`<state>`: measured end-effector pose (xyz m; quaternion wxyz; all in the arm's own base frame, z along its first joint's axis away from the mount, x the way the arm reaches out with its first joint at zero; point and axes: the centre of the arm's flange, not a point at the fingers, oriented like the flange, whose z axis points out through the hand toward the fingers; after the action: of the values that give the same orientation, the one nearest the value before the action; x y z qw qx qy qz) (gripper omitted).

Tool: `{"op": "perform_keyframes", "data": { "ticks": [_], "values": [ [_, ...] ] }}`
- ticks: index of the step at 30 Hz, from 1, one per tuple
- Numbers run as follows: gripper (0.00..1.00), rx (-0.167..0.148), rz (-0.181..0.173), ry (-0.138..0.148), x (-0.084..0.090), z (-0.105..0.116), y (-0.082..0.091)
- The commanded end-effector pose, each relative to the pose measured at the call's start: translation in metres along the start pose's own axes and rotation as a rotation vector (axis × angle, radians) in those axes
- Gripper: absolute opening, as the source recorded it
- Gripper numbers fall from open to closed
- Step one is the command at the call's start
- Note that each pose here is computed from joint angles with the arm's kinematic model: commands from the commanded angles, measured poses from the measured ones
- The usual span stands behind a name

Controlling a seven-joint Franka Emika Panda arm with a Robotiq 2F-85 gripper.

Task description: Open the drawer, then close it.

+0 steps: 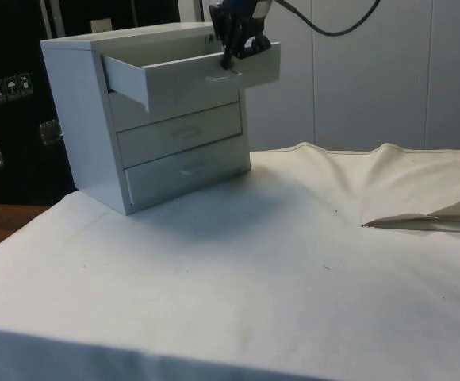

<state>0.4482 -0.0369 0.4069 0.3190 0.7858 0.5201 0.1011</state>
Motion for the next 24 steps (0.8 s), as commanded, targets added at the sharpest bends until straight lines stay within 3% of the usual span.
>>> {"op": "perform_keyframes", "data": {
  "ticks": [1,2,12,13,14,21,22,24],
  "values": [
    [0.0,-0.008,-0.005,-0.01,0.0,0.001,0.004],
    [0.0,-0.001,0.0,-0.003,0.0,0.0,0.001],
    [0.0,-0.022,-0.016,-0.034,-0.001,0.006,0.019],
    [0.0,-0.008,-0.009,-0.025,0.0,0.005,0.014],
    [0.0,-0.022,-0.017,-0.035,-0.001,0.007,0.02],
    [0.0,-0.031,-0.025,-0.054,-0.001,0.012,0.031],
    [0.0,-0.018,-0.018,-0.045,0.0,0.011,0.027],
    [0.0,-0.035,-0.025,-0.059,-0.002,0.013,0.034]
  ]
}}
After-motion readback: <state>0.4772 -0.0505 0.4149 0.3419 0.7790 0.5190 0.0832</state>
